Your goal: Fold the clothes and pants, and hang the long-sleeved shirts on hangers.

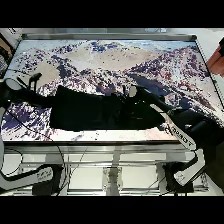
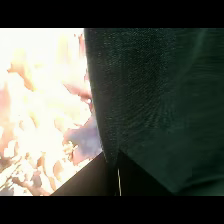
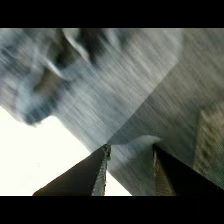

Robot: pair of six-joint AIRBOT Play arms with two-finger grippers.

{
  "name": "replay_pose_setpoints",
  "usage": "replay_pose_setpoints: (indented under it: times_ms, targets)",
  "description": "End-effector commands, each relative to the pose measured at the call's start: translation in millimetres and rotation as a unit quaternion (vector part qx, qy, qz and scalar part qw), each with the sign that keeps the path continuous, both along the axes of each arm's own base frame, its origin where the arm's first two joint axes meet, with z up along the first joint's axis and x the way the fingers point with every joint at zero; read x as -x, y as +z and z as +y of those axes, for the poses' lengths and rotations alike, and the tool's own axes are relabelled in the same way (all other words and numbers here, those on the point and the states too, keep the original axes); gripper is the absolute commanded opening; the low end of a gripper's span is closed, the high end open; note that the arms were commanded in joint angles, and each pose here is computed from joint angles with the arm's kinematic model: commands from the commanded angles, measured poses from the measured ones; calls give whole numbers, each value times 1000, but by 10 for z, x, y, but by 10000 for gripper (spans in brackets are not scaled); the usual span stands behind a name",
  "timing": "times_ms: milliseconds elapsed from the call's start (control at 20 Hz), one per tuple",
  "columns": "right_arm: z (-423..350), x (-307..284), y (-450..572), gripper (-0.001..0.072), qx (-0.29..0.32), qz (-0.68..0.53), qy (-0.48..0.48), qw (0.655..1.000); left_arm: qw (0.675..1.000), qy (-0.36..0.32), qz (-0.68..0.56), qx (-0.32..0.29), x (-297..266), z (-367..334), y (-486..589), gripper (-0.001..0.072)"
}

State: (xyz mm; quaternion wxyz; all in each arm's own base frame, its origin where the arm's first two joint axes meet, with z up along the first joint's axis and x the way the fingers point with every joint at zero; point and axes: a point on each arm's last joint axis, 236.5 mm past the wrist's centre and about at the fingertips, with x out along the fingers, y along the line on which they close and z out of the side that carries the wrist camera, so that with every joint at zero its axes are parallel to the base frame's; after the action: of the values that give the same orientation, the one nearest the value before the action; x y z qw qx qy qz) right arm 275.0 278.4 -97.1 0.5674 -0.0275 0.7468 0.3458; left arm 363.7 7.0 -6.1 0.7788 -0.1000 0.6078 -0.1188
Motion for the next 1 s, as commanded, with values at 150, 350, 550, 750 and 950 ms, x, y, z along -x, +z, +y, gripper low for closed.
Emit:
replay_pose_setpoints:
  times_ms: [150,350,550,750,950]
  targets:
    - [-84,45,281,312,2,-15,24,1000,1000,-10,-3,-1,94,-29,886,27]
    - [-114,-146,698,312,-6,-88,31,996,999,2,-36,-6,28,-59,1453,27]
    - [-242,-222,923,312,8,-134,39,990,998,14,-67,-9,-16,-94,1820,27]
    - [-310,-264,993,312,15,-151,39,988,998,-32,-60,-5,62,-448,1872,27]
    - [-490,-374,999,313,21,-147,14,989,996,-77,-38,-40,39,-889,1674,27]
